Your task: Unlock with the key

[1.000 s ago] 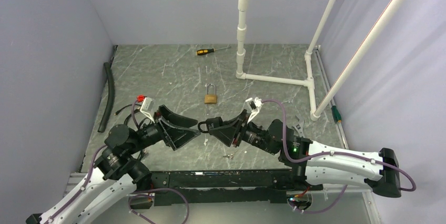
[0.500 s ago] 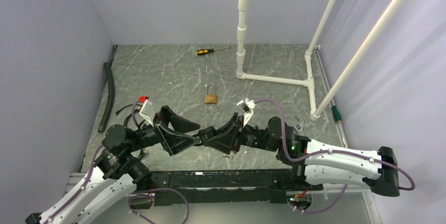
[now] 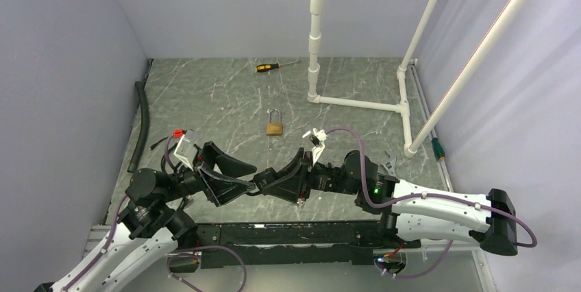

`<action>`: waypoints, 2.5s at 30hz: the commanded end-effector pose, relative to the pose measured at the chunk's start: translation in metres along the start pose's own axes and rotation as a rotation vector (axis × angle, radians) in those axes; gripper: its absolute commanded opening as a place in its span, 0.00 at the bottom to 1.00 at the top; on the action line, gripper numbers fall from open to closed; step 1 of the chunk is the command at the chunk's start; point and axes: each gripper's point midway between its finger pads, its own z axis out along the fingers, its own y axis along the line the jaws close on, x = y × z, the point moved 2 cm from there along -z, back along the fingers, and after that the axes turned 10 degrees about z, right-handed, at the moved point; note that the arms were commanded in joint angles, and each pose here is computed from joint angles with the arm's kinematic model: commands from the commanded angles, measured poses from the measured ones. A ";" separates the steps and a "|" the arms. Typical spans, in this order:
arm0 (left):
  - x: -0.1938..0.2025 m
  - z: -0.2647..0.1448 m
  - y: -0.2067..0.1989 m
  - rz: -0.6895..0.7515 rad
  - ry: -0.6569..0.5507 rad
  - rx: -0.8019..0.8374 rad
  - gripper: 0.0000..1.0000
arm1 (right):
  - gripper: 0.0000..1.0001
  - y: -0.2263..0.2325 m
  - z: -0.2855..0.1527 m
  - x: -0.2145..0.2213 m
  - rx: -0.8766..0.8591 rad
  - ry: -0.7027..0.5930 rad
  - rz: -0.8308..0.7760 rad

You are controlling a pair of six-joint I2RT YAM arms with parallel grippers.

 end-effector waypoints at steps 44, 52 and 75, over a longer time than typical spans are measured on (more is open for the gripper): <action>0.020 0.002 0.026 -0.081 0.051 -0.116 0.00 | 0.15 0.035 0.018 -0.051 -0.197 -0.155 -0.003; 0.015 -0.001 0.031 -0.088 0.062 -0.189 0.00 | 0.36 0.029 0.020 -0.049 -0.167 -0.139 -0.008; 0.014 -0.028 0.053 -0.034 0.122 -0.443 0.00 | 0.90 -0.007 0.010 -0.053 0.050 -0.150 0.050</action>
